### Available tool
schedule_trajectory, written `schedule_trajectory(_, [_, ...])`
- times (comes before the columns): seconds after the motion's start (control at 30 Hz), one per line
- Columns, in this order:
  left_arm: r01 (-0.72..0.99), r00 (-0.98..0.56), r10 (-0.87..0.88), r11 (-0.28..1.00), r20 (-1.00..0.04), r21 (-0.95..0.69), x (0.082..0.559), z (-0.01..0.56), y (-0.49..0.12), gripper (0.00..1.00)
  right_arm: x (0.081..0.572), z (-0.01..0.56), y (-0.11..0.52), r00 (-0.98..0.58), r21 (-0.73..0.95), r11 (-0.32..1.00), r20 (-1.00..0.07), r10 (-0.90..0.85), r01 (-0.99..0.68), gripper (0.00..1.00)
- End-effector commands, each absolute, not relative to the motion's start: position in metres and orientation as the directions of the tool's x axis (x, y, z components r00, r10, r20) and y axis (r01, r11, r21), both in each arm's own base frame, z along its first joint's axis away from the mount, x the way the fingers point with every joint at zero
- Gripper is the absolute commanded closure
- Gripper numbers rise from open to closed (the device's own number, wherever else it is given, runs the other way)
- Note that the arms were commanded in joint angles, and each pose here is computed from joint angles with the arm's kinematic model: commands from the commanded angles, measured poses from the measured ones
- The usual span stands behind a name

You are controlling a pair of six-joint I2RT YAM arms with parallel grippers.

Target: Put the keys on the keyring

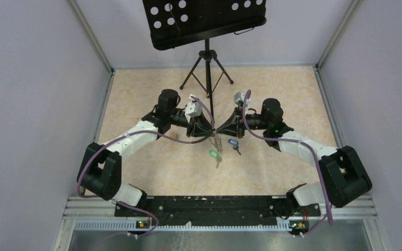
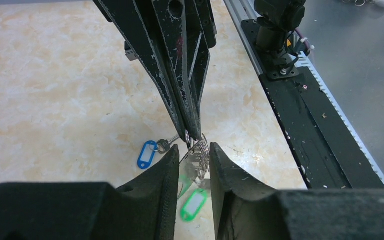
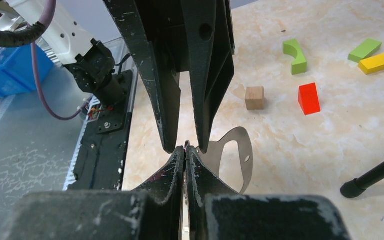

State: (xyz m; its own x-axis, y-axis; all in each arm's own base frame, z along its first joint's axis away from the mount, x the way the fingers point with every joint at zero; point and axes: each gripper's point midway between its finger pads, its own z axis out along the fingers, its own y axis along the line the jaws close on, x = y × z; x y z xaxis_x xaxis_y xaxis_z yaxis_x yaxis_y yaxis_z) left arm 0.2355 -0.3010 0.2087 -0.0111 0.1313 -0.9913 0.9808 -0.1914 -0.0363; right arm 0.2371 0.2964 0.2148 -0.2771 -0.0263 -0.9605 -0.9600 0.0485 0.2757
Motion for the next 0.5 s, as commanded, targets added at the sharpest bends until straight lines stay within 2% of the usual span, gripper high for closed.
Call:
schedule_trajectory(0.0, [0.979, 0.058, 0.092, -0.203, -0.994, 0.039, 0.2382, 0.2281, -0.3037, 0.66, 0.244, 0.2304, 0.2987, -0.192, 0.192, 0.039, -0.981, -0.006, -0.981, 1.0])
schedule_trajectory(0.47, [0.979, 0.031, 0.091, -0.206, -0.995, 0.012, 0.2398, 0.226, -0.3067, 0.91, 0.2447, 0.2316, 0.2994, -0.196, 0.195, 0.042, -0.981, -0.001, -0.98, 1.0])
